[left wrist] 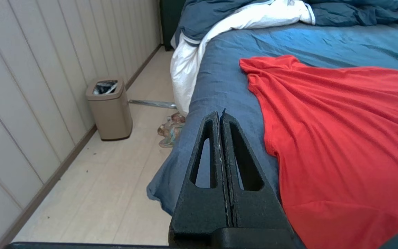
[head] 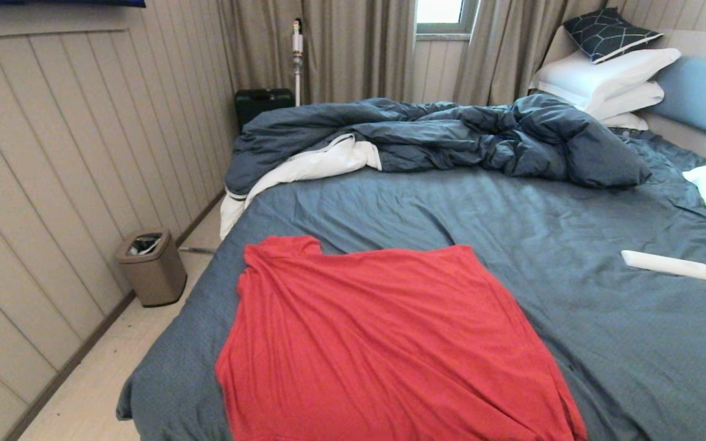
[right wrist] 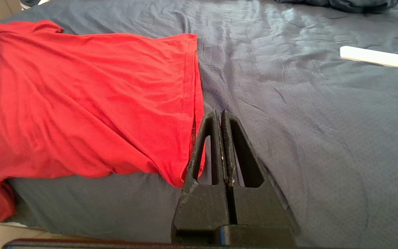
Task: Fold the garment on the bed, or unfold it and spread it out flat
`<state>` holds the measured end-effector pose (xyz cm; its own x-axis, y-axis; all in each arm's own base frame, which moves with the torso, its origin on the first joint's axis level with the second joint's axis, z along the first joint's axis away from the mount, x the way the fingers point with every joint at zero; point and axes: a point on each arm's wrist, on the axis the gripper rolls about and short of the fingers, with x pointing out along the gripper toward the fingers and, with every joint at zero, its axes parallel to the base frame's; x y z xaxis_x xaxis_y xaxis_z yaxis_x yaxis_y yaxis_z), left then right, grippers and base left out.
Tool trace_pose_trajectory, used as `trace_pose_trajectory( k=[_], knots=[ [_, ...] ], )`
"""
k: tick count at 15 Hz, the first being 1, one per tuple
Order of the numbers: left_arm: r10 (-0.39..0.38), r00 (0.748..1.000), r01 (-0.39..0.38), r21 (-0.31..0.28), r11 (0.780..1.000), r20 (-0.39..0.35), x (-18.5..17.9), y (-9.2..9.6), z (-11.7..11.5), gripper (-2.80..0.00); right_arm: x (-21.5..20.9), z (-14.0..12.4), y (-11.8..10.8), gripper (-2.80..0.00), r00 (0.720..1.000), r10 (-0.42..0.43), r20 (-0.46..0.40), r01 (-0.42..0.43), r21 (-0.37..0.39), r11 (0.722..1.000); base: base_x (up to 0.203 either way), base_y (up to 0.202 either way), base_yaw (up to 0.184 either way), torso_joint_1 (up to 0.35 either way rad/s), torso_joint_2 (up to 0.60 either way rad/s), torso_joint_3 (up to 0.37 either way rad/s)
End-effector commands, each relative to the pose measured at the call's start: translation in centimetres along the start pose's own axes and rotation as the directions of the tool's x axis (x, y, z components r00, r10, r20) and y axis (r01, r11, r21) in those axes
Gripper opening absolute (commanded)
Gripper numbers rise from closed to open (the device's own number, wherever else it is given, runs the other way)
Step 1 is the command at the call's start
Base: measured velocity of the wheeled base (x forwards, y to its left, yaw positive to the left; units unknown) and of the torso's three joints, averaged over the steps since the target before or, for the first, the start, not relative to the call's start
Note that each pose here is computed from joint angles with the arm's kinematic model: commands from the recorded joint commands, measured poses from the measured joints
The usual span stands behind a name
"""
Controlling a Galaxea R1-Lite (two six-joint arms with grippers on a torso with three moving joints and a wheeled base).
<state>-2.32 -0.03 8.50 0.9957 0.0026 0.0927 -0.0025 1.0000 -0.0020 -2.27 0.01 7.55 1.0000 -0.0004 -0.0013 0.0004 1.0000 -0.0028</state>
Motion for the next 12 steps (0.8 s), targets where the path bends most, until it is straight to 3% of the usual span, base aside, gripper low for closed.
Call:
trace_pose_trajectory(
  k=[1,12],
  knots=[
    [0.000,1.000,0.000,-0.001,1.000,0.001,0.00,0.00,0.01,-2.80,0.01,0.00,0.00,-2.80,1.000,0.000,-0.002,0.000,0.000,1.000,0.000,0.000,0.000,0.000,0.00,0.000],
    [0.000,1.000,0.000,-0.001,1.000,0.002,0.00,0.00,0.02,-2.80,0.01,0.00,0.00,-2.80,1.000,0.000,-0.002,0.000,0.000,1.000,0.000,0.000,0.000,0.000,0.00,0.000]
  ],
)
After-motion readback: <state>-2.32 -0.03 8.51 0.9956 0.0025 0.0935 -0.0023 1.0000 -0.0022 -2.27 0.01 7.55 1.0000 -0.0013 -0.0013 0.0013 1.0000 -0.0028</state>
